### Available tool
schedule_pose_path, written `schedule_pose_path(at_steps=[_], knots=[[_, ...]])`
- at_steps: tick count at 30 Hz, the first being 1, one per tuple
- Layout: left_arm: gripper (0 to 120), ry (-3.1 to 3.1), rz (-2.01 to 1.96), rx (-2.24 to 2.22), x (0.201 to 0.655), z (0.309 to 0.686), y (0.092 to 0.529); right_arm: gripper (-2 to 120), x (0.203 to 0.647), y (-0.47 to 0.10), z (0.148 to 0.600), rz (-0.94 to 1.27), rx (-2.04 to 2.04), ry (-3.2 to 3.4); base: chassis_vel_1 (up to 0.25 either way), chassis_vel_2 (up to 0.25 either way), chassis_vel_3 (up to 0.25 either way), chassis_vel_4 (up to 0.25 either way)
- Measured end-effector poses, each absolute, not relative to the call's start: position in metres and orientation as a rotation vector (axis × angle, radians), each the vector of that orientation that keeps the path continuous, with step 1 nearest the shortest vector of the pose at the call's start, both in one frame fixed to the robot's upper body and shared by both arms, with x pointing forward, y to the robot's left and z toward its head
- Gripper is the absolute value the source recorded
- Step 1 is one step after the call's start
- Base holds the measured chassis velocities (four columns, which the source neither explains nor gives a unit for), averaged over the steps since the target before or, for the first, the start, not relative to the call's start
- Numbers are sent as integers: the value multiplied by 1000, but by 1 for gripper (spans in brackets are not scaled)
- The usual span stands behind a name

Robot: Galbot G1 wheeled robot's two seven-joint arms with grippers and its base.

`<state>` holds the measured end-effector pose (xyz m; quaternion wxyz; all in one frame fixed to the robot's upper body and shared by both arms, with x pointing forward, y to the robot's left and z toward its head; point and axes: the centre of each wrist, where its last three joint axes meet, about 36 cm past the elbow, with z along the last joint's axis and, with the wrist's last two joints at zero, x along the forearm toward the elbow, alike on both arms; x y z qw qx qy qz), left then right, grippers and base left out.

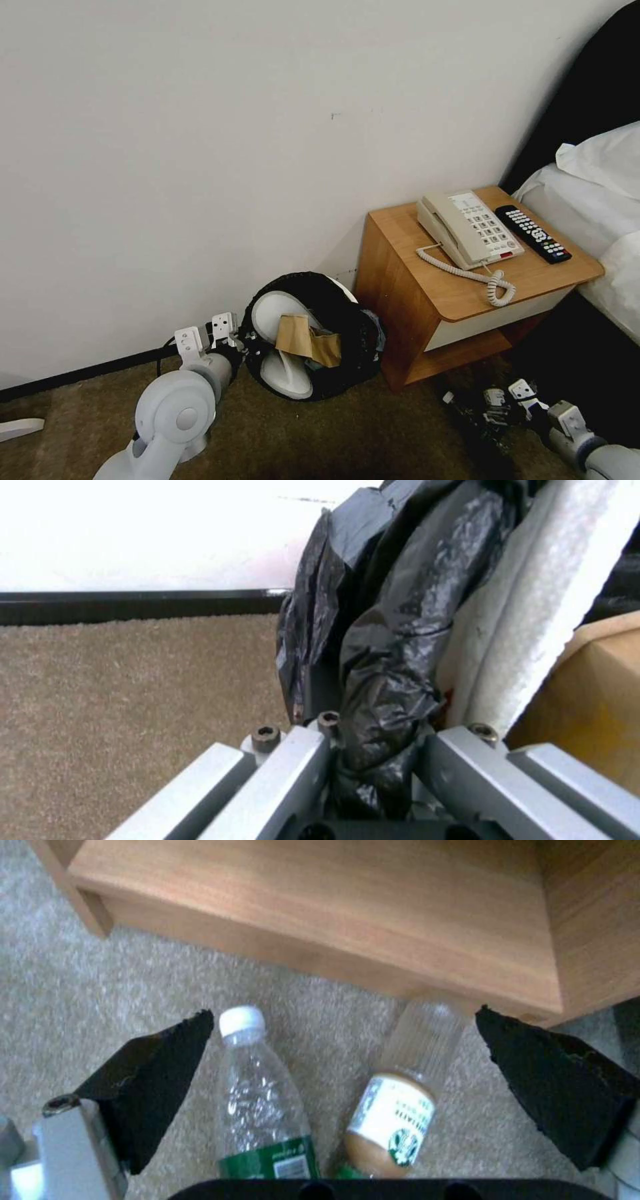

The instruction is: Pick up the trash bin, then pick up the garbage from the floor and place it into the trash bin.

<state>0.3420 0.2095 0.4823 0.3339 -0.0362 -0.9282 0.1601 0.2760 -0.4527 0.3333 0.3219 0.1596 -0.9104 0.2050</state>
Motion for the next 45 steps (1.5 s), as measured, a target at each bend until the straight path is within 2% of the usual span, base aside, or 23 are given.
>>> schedule_pose_path(at_steps=[11,45], knots=[[0,-2417,409,-83,335,478,208,100,265,-446,321,475,412,-2329,0,0,0,0],[0,-2425,408,-54,340,473,219,100,302,-413,330,224,211,-2079,0,0,0,0]])
